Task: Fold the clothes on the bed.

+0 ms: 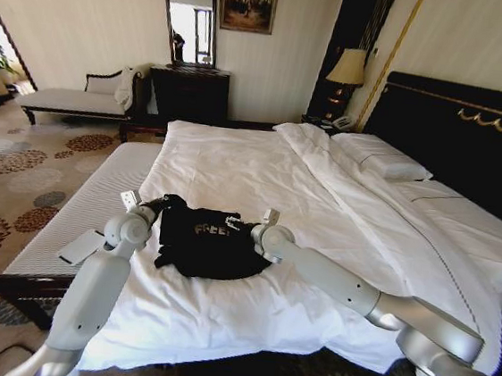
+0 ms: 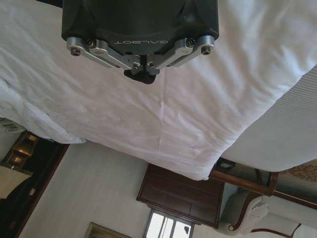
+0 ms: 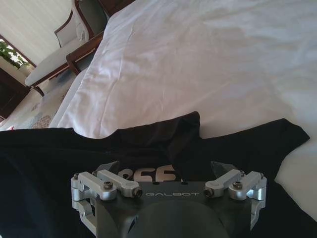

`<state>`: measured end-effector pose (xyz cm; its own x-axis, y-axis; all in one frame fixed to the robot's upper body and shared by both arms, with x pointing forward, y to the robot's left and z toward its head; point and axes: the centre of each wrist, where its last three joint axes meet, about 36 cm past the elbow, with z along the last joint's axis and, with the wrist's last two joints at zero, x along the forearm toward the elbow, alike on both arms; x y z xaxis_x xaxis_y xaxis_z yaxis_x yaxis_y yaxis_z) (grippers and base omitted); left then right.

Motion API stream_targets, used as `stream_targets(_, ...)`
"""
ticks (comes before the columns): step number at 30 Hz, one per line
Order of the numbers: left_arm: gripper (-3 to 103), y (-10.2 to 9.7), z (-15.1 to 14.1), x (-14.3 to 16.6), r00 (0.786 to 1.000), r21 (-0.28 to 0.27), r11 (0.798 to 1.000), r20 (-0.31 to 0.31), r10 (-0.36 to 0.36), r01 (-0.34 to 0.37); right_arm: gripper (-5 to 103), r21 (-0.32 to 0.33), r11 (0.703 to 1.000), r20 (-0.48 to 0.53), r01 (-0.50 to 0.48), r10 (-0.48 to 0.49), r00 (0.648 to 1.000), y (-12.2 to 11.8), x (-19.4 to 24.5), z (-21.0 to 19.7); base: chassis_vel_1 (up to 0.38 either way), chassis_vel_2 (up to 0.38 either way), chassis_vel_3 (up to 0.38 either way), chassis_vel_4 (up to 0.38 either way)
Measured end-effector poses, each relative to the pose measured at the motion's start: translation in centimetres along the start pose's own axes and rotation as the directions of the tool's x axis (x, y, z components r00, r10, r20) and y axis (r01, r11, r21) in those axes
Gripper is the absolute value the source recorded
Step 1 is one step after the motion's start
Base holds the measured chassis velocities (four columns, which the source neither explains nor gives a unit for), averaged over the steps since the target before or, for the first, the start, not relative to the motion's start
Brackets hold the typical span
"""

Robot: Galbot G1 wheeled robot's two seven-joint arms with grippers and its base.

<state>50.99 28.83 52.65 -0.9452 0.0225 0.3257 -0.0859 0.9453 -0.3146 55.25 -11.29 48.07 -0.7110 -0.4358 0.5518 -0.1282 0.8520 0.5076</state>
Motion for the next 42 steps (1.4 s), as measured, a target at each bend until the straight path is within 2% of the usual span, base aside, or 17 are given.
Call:
stream_targets(6,0,-0.6,0.2,-0.2,1.0,-0.005,1.0,-0.003,0.011,-0.011,100,-0.004,1.0,-0.01,-0.004,0.004,1.0,0.6,-1.6,0.1,0.0,0.0,0.0,0.0)
stream_targets(10,0,-0.6,0.1,-0.3,1.0,-0.006,1.0,-0.004,0.013,-0.013,100,0.029,1.0,0.0,-0.007,0.007,1.0,0.9,-2.8,0.3,0.0,0.0,0.0,0.0)
stream_targets(13,0,-0.7,0.1,-0.2,1.0,-0.008,1.0,-0.002,0.015,-0.015,100,0.081,0.997,0.028,-0.011,0.009,1.0,0.9,-4.2,0.1,0.0,0.0,0.0,0.0)
stream_targets(24,0,-0.4,0.2,0.1,1.0,-0.01,1.0,-0.003,0.012,-0.012,100,0.108,0.993,0.026,-0.044,0.041,0.999,0.8,-5.1,-0.3,0.0,0.0,0.0,0.0)
stream_targets(26,0,-0.3,0.3,0.2,1.0,-0.01,1.0,-0.005,0.011,-0.011,103,0.113,0.992,0.03,-0.049,0.046,0.999,0.7,-5.2,-0.4,0.0,0.0,0.0,0.0)
stream_targets(28,0,-0.3,0.3,0.2,1.0,-0.01,1.0,-0.007,0.01,-0.01,100,0.115,0.992,0.033,-0.057,0.054,0.998,0.5,-5.5,-0.6,0.0,0.0,0.0,0.0)
stream_targets(30,0,-0.3,0.4,0.2,1.0,-0.011,1.0,-0.008,0.008,-0.008,90,0.114,0.991,0.033,-0.069,0.065,0.997,0.2,-5.7,-0.9,0.0,0.0,0.0,0.0)
stream_targets(31,0,-0.3,0.4,0.2,1.0,-0.011,1.0,-0.008,0.008,-0.008,90,0.114,0.991,0.033,-0.069,0.065,0.997,0.2,-5.7,-0.9,0.0,0.0,0.0,0.0)
stream_targets(33,0,-0.2,0.4,0.2,1.0,-0.012,1.0,-0.009,0.006,-0.006,80,0.116,0.99,0.033,-0.076,0.072,0.997,-0.1,-5.7,-1.0,0.0,0.0,0.0,0.0)
stream_targets(36,0,-0.2,0.5,0.0,1.0,-0.014,1.0,-0.011,0.005,-0.005,74,0.119,0.99,0.036,-0.082,0.078,0.996,-0.4,-5.7,-1.0,0.0,0.0,0.0,0.0)
stream_targets(37,0,-0.2,0.5,0.0,1.0,-0.014,1.0,-0.011,0.005,-0.005,63,0.121,0.989,0.037,-0.084,0.08,0.996,-0.4,-5.6,-1.1,0.0,0.0,0.0,0.0)
stream_targets(38,0,-0.3,0.5,-0.1,1.0,-0.015,1.0,-0.012,0.005,-0.005,58,0.124,0.989,0.04,-0.087,0.082,0.996,-0.5,-5.7,-1.1,0.0,0.0,0.0,0.0)
stream_targets(40,0,-0.3,0.5,-0.1,1.0,-0.015,1.0,-0.012,0.005,-0.005,58,0.125,0.988,0.041,-0.088,0.084,0.996,-0.6,-5.7,-1.1,0.0,0.0,0.0,0.0)
stream_targets(42,0,-0.3,0.5,-0.2,1.0,-0.015,1.0,-0.015,0.005,-0.005,47,0.13,0.987,0.046,-0.094,0.089,0.995,-1.0,-5.7,-1.2,0.0,0.0,0.0,0.0)
